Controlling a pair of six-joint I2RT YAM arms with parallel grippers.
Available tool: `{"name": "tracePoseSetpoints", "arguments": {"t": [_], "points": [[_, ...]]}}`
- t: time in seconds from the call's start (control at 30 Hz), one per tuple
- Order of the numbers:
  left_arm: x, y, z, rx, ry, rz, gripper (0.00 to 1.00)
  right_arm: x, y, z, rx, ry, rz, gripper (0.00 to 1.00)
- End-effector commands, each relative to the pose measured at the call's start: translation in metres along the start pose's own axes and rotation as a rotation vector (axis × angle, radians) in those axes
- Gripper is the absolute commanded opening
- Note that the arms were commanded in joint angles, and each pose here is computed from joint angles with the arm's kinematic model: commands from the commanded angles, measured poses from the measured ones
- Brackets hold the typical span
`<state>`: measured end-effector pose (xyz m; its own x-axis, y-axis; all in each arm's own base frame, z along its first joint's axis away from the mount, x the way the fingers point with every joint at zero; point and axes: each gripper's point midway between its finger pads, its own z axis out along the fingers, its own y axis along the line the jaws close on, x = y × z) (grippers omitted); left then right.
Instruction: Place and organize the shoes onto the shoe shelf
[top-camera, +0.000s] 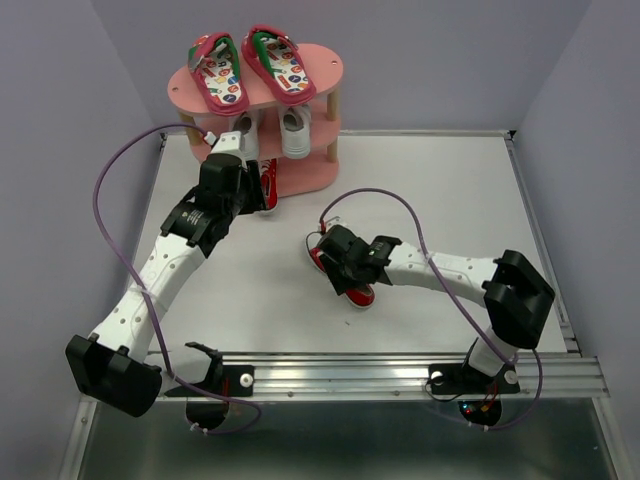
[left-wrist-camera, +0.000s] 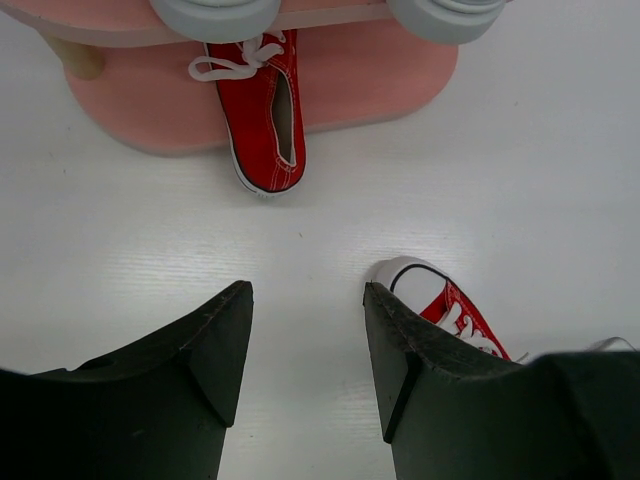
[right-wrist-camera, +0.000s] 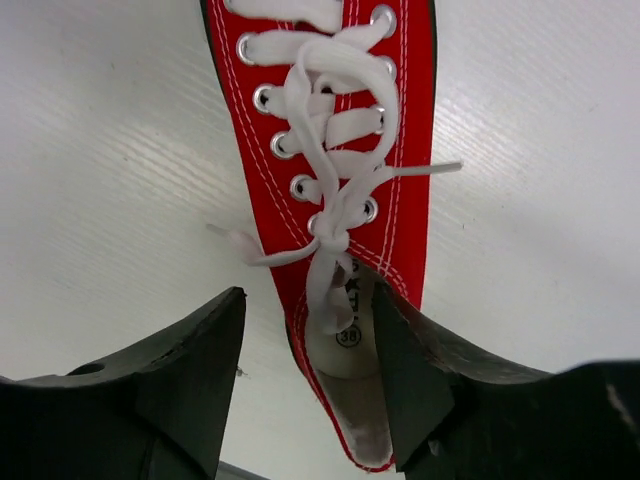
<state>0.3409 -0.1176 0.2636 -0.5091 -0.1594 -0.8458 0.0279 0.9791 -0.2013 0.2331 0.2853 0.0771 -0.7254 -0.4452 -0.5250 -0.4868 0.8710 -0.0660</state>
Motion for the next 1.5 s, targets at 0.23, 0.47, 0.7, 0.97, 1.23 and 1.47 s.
{"name": "tracePoseSetpoints", "arguments": {"t": [0.23,0.47,0.7,0.97,1.23,1.47], "points": [[-0.006,-0.005,0.0,0.018,-0.029,-0.028,0.59,-0.052,-0.004,-0.072,-0.099,-0.311,0.161,0.92],[-0.006,-0.006,0.003,0.016,-0.027,-0.032,0.59,0.01,-0.015,-0.052,-0.08,-0.185,0.184,0.92],[-0.003,-0.008,0.007,0.026,-0.016,-0.043,0.59,0.022,-0.01,-0.041,-0.107,-0.173,0.186,0.89],[0.0,-0.008,0.009,0.024,-0.006,-0.042,0.59,0.021,-0.013,-0.029,-0.058,-0.163,0.215,0.79],[0.003,-0.008,0.013,0.021,0.001,-0.036,0.59,0.021,-0.007,-0.013,-0.053,-0.142,0.192,0.6],[0.003,-0.007,0.013,0.019,0.002,-0.035,0.59,0.016,-0.005,-0.012,-0.057,-0.15,0.178,0.09]]}}
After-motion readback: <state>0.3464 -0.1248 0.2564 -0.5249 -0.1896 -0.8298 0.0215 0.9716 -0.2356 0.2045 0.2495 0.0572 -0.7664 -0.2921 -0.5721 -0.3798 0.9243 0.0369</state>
